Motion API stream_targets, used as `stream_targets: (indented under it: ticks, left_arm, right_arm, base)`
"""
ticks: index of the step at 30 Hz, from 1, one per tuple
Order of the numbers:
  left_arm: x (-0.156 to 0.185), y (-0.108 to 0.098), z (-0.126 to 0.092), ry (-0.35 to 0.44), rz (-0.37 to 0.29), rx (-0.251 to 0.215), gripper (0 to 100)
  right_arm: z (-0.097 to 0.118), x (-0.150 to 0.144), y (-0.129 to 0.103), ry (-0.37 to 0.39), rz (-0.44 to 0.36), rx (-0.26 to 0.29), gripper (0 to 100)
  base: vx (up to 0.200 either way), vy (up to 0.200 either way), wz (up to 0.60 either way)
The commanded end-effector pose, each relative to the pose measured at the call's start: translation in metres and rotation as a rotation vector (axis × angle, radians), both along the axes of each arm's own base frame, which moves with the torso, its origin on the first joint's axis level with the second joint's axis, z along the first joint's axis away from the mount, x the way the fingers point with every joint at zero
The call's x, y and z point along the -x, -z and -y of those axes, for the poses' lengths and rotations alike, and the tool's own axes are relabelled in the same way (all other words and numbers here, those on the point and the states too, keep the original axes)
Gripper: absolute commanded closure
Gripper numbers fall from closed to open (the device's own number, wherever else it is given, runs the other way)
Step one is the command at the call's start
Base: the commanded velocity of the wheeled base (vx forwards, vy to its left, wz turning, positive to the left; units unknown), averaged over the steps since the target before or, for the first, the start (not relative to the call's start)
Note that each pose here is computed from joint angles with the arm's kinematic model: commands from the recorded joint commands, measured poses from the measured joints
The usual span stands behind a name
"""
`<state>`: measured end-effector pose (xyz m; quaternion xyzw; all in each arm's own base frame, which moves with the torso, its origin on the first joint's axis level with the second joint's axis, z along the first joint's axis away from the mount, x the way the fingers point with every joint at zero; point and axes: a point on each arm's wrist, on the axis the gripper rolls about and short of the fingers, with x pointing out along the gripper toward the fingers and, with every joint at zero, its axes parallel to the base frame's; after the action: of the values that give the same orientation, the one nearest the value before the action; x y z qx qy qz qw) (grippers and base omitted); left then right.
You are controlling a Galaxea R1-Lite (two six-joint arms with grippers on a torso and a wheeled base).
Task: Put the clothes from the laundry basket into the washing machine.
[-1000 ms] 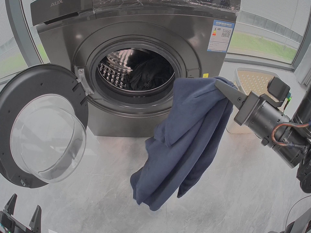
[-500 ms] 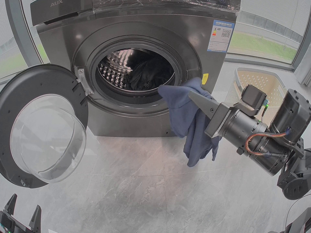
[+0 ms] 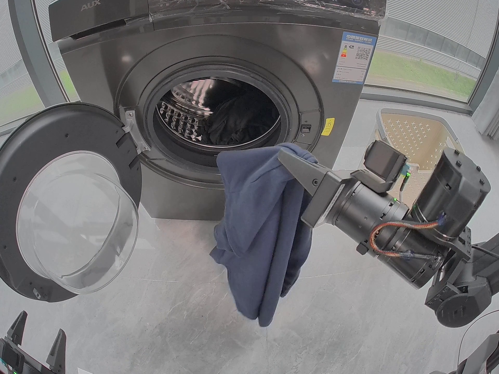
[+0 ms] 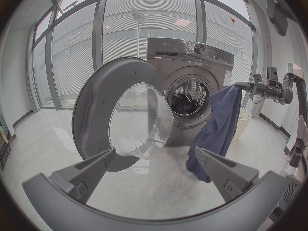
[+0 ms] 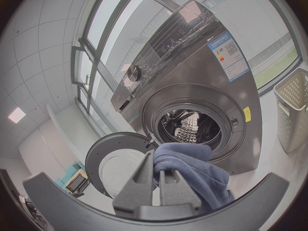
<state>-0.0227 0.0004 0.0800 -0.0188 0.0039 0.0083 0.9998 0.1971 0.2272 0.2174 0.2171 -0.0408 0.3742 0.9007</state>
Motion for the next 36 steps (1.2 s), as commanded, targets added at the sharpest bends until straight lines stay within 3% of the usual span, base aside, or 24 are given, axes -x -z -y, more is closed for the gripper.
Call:
stream_targets:
  ticks: [1,6,9,20,21,23,24,26,29,32,36]
  left_arm:
    - [0.0,0.004,0.0,0.0,-0.003,-0.005,0]
    - [0.0,0.005,0.0,-0.006,-0.001,-0.018,0]
    - [0.0,0.005,0.0,-0.002,0.0,-0.048,0]
    - [0.0,0.005,0.0,-0.008,0.001,-0.039,0]
    - [0.001,0.001,0.0,-0.007,0.032,-0.038,0]
    - [0.009,-0.032,0.001,0.017,0.192,-0.018,0]
    - [0.012,-0.049,0.002,0.065,0.237,-0.015,0]
    - [0.008,-0.063,0.004,0.157,0.209,-0.023,0]
    - [-0.01,-0.066,0.007,0.326,0.054,-0.01,0]
    - [-0.033,-0.069,0.009,0.423,-0.088,0.019,0]
    - [-0.06,-0.07,0.012,0.521,-0.199,0.033,0]
  right_arm:
    - [-0.005,0.0,-0.001,-0.009,0.002,0.003,100]
    - [-0.013,0.001,0.001,-0.03,0.005,0.0,100]
    - [-0.017,0.003,-0.001,-0.041,0.01,-0.006,100]
    - [-0.018,0.004,-0.002,-0.048,0.014,-0.008,100]
    - [-0.017,0.005,-0.002,-0.048,0.014,-0.008,100]
    - [-0.017,0.005,-0.004,-0.046,0.02,-0.014,100]
    - [-0.017,0.004,-0.006,-0.043,0.024,-0.018,100]
    - [-0.016,0.0,-0.009,-0.034,0.032,-0.027,100]
    - [-0.017,-0.001,-0.013,-0.031,0.039,-0.039,100]
    - [-0.017,-0.002,-0.015,-0.028,0.045,-0.044,100]
    - [-0.014,-0.003,-0.021,-0.021,0.055,-0.054,100]
  base:
    - [0.0,0.0,0.0]
    - [0.0,0.0,0.0]
    - [0.0,0.0,0.0]
    - [0.0,0.0,0.0]
    - [0.0,0.0,0.0]
    - [0.0,0.0,0.0]
    - [0.0,0.0,0.0]
    - [0.0,0.0,0.0]
    - [0.0,0.0,0.0]
    - [0.0,0.0,0.0]
    - [0.0,0.0,0.0]
